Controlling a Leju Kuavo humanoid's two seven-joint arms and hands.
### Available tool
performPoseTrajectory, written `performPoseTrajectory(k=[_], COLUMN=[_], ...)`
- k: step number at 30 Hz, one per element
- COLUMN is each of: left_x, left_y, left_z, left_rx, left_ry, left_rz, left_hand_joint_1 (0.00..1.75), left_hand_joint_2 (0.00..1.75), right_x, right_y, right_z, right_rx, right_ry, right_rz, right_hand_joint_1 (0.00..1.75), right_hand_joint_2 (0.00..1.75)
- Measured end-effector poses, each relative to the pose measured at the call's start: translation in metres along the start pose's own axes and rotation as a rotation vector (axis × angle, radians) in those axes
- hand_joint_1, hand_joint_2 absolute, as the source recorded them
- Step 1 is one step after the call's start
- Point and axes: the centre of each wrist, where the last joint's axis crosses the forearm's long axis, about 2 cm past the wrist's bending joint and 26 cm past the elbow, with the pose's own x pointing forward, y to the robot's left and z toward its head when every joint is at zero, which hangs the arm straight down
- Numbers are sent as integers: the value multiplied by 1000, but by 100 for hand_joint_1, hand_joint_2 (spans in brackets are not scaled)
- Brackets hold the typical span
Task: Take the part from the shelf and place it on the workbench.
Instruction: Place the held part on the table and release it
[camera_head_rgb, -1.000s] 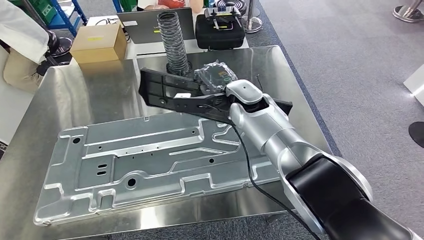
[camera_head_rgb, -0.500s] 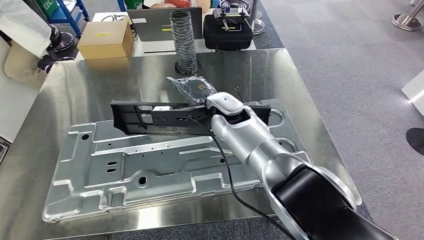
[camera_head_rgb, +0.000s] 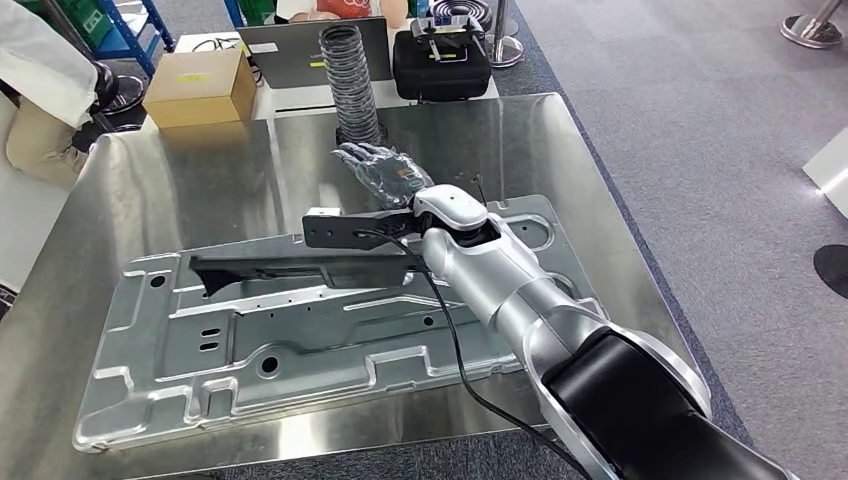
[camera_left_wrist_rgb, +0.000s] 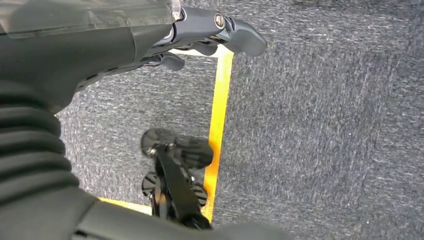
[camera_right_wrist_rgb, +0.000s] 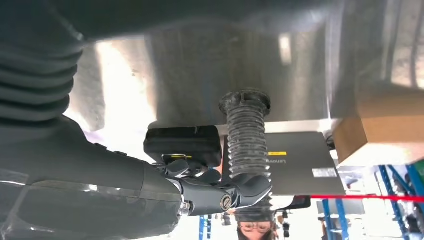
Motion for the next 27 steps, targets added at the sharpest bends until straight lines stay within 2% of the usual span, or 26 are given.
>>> performPoseTrajectory(k=[6, 12, 18, 24, 27], left_x=[1, 1, 0, -4, -8], left_y=[0, 0, -2, -3, -3], left_z=[0, -1, 0, 2, 5], left_rx=[-8, -6, 2, 26, 54], left_ry=[-1, 2, 4, -5, -7], left_rz=[-7, -5, 10, 60, 95], left_hand_joint_1=[0, 0, 0, 0, 0], left_hand_joint_2=[0, 0, 0, 0, 0], right_x=[-10, -29, -41, -48, -49], right_y=[-14, -41, -75, -90, -80], right_z=[1, 6, 14, 50, 88], right_rx=[-133, -353, -621, -1046, -1243], right_ry=[10, -11, -69, -171, -189], right_rz=[-192, -467, -659, -857, -805], right_hand_joint_1=[0, 0, 0, 0, 0], right_hand_joint_2=[0, 0, 0, 0, 0])
